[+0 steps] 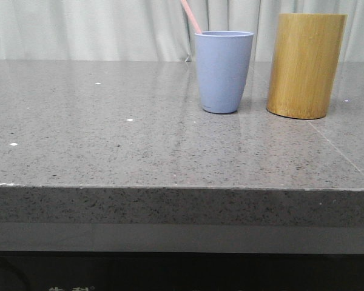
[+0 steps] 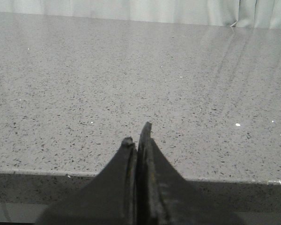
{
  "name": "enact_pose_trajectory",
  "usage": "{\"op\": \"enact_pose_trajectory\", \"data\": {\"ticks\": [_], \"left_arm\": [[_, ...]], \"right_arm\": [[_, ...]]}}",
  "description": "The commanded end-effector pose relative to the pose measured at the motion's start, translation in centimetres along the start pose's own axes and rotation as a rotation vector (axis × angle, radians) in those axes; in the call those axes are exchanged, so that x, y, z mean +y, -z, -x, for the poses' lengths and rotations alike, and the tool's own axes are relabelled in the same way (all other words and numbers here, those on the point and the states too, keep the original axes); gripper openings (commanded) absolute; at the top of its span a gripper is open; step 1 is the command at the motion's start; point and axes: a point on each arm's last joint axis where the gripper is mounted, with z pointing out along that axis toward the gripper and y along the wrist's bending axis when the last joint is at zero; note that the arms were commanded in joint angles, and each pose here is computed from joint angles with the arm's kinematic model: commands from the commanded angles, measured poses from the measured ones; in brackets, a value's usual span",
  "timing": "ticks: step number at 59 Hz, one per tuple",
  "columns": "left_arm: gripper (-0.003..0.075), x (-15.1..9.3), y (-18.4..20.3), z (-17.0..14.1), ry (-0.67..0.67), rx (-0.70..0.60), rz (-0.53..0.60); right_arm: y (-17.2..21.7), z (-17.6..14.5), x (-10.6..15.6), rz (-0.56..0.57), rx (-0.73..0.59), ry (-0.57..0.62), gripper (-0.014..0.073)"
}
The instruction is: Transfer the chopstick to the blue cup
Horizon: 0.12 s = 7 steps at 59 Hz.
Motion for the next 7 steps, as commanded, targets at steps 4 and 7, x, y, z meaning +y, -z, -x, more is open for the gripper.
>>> {"op": "enact_pose_trajectory", "data": {"ticks": [4,7], "left_arm": [[-0.0019,0.03,0.15,0.57,0.012,-0.098,0.002],[-0.0019,0.03,0.15,0.57,0.012,-0.098,0.002]], "right_arm": [[0.23,0.94,-0.01,-0.004,-0.101,-0.001,-0.0059],[0.23,0.94,-0.01,-0.004,-0.101,-0.001,-0.0059]]}}
